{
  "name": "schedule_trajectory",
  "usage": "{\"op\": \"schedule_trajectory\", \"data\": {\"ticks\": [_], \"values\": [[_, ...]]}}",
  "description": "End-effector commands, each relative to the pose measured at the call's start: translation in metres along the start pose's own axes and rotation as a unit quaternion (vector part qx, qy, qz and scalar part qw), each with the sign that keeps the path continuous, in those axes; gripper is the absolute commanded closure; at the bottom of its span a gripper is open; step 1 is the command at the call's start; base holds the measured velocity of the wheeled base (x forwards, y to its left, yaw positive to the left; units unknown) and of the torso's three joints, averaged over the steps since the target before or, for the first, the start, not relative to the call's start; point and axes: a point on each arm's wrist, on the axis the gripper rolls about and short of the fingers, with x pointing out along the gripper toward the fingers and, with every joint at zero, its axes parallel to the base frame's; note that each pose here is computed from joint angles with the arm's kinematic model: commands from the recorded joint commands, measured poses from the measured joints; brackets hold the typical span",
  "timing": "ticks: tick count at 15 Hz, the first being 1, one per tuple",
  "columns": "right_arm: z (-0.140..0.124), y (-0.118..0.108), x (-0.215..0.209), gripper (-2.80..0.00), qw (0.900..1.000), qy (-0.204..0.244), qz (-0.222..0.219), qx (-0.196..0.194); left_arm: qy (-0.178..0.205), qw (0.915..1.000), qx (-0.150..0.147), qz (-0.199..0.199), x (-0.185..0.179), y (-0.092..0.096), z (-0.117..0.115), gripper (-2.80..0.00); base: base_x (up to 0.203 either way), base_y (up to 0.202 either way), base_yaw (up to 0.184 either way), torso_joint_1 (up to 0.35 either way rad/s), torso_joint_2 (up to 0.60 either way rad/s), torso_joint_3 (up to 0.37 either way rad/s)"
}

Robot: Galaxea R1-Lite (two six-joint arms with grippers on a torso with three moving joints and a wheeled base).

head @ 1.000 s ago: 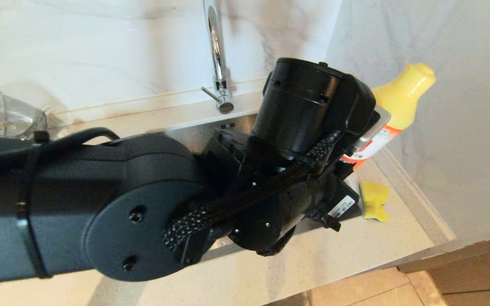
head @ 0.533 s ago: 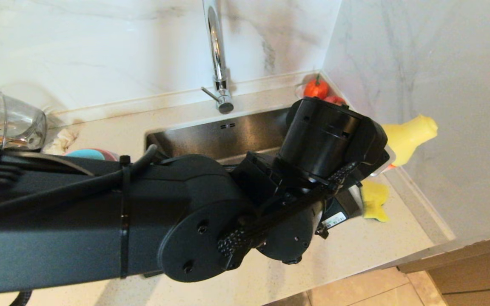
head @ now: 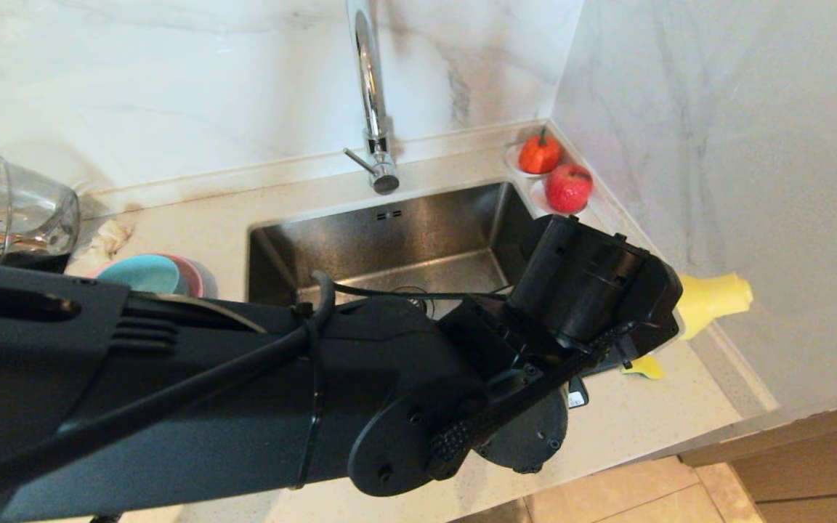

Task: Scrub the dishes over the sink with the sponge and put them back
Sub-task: Squeeze it onto the sponge

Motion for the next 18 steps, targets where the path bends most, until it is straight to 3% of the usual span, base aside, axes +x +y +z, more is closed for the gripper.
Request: {"op": "schedule_trajectory", "data": {"ticks": [1,7,14,18], "values": [[0.000,0.000,0.000,0.00,1.000,0.000,0.000,0.000,-0.006,0.9999,0.010,0.006,0.009,-0.003,0.007,0.00,0.000,0.000,0.000,0.000,0.00,0.000],[0.000,0.000,0.000,0.00,1.000,0.000,0.000,0.000,-0.001,0.9964,0.085,0.005,0.015,-0.009,0.009,0.00,0.000,0.000,0.000,0.000,0.00,0.000],[0.000,0.000,0.000,0.00,1.000,0.000,0.000,0.000,0.066,0.9870,0.146,0.016,0.023,-0.036,-0.007,0.00,0.000,0.000,0.000,0.000,0.00,0.000],[0.000,0.000,0.000,0.00,1.000,0.000,0.000,0.000,0.111,0.9799,0.159,0.047,0.026,-0.050,-0.011,0.00,0.000,0.000,0.000,0.000,0.00,0.000]]}}
